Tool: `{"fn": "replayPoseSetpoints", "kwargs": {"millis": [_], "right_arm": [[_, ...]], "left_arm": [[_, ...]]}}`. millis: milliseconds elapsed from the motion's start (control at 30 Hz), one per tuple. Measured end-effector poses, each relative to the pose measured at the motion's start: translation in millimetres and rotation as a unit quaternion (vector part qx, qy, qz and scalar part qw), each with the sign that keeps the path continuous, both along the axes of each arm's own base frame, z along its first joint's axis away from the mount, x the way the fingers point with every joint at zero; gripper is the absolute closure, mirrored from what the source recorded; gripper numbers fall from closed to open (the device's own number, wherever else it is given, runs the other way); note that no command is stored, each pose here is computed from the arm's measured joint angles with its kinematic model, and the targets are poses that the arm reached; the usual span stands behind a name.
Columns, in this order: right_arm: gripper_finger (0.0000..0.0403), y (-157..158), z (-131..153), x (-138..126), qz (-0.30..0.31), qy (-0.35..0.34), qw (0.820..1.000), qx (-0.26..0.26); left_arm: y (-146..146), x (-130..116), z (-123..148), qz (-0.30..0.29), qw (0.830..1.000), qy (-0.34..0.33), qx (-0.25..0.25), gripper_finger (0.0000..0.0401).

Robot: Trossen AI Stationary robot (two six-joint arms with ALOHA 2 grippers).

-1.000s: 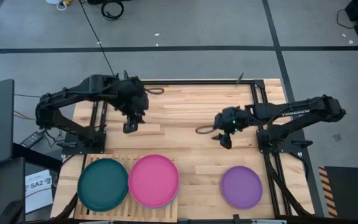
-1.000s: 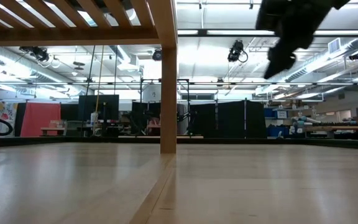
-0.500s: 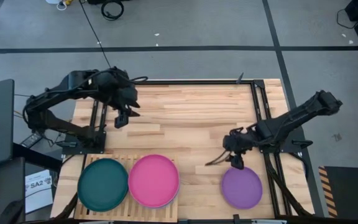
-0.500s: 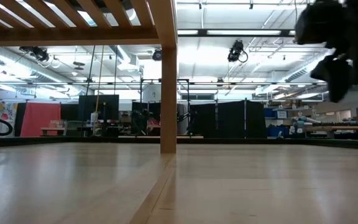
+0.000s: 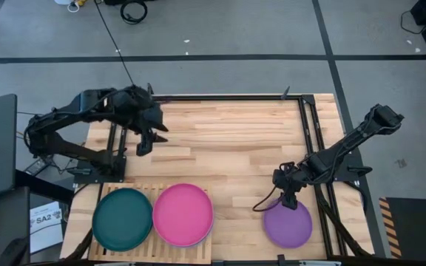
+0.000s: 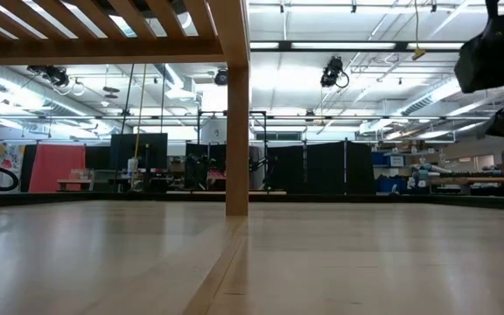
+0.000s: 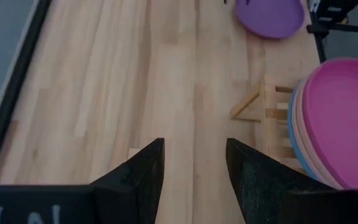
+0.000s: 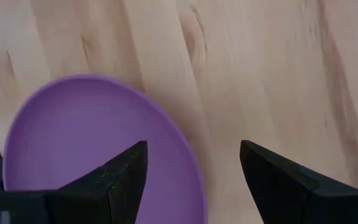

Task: Place and stack plates onto a shelf
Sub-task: Stack the purple plate on top of the dark green plate on the shelf

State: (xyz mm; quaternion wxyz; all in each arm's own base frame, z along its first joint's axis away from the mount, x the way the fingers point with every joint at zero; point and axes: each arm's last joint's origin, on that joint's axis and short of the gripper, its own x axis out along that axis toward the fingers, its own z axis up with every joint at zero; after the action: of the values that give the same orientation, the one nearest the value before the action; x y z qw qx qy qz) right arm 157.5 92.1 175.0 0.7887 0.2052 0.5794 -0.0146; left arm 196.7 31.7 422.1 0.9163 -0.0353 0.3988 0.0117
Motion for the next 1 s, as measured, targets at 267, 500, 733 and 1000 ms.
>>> {"fn": "replayPoseSetpoints", "kwargs": {"millis": [267, 500, 733, 1000], "right_arm": [[0.0142, 2.7, -8.1, -4.6, -0.009, 0.007, 1.000, 0.011], [0.0142, 2.8, -19.7, -13.4, 0.008, 0.024, 1.000, -0.002], [0.0155, 3.6, -30.7, -18.5, 0.019, 0.034, 0.999, 0.019], [0.0194, 3.0, -34.7, -19.8, 0.020, 0.038, 0.999, 0.021]], "left_arm": [[-8.7, -30.4, -51.0, 0.026, 0.999, -0.029, -0.030, 0.0225], [-14.3, -65.3, -83.1, 0.062, 0.993, -0.080, -0.065, 0.0225], [-17.9, -87.7, -109.4, 0.072, 0.985, -0.134, -0.076, 0.0225], [-19.3, -96.6, -121.3, 0.075, 0.981, -0.159, -0.081, 0.0225]]}}
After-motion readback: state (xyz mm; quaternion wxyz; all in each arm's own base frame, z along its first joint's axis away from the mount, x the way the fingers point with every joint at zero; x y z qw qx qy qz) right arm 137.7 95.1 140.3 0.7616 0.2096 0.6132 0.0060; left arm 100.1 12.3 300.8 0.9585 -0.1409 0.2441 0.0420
